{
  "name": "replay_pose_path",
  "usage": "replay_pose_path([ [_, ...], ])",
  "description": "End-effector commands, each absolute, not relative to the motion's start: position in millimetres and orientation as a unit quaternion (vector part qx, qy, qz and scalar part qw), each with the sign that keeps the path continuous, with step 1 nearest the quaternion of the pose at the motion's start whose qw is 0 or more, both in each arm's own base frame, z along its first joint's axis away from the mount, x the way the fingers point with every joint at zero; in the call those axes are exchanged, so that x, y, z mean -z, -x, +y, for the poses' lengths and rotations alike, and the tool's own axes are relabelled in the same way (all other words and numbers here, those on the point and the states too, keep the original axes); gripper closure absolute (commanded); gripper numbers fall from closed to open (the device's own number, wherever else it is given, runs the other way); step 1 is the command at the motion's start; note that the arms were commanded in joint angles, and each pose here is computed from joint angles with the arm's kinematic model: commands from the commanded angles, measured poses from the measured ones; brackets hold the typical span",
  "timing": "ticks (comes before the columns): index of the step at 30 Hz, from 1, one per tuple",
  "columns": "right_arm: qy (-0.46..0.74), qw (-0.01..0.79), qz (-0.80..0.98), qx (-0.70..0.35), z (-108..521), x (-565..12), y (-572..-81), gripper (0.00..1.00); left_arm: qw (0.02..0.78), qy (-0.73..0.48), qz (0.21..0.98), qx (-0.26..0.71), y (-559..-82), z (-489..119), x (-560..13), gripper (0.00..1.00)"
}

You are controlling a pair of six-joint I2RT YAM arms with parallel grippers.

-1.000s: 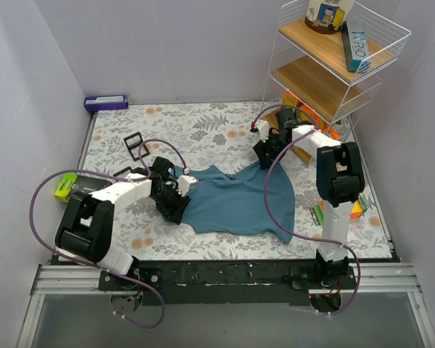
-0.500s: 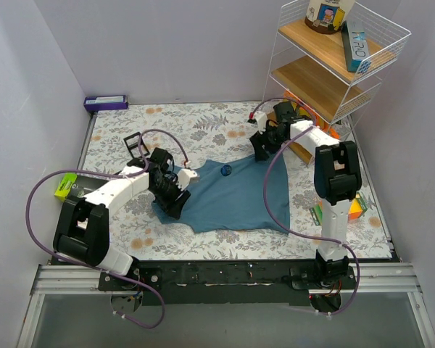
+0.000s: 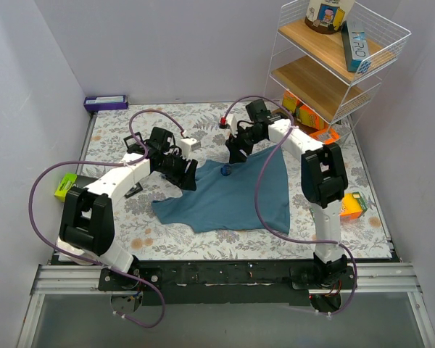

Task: Remove the brooch from the garment

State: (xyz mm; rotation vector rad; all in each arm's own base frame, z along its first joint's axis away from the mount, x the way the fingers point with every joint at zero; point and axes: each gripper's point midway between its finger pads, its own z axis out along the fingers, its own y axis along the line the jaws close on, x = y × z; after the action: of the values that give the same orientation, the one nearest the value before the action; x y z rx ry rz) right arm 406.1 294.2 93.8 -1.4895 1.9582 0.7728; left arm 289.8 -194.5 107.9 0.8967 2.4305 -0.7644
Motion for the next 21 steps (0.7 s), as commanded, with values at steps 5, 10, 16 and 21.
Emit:
replay_pose_path([
  [5, 0.599, 0.267, 0.682, -0.324, 303.8, -85.1, -409.7, 0.33, 0.247, -0.314, 0.873, 0.279, -294.3, -195.9, -125.8, 0.49],
  [10, 0.600, 0.250, 0.678, -0.343, 309.2, -73.8, -400.4, 0.33, 0.242, -0.316, 0.877, 0.270, -288.8, -189.4, -118.9, 0.49],
  [16, 0.602, 0.244, 0.676, -0.348, 313.9, -66.4, -398.2, 0.35, 0.238, -0.318, 0.878, 0.267, -288.8, -187.7, -115.7, 0.49],
  [21, 0.599, 0.245, 0.680, -0.345, 316.0, -62.2, -402.5, 0.36, 0.237, -0.319, 0.878, 0.265, -289.4, -187.2, -114.8, 0.48],
])
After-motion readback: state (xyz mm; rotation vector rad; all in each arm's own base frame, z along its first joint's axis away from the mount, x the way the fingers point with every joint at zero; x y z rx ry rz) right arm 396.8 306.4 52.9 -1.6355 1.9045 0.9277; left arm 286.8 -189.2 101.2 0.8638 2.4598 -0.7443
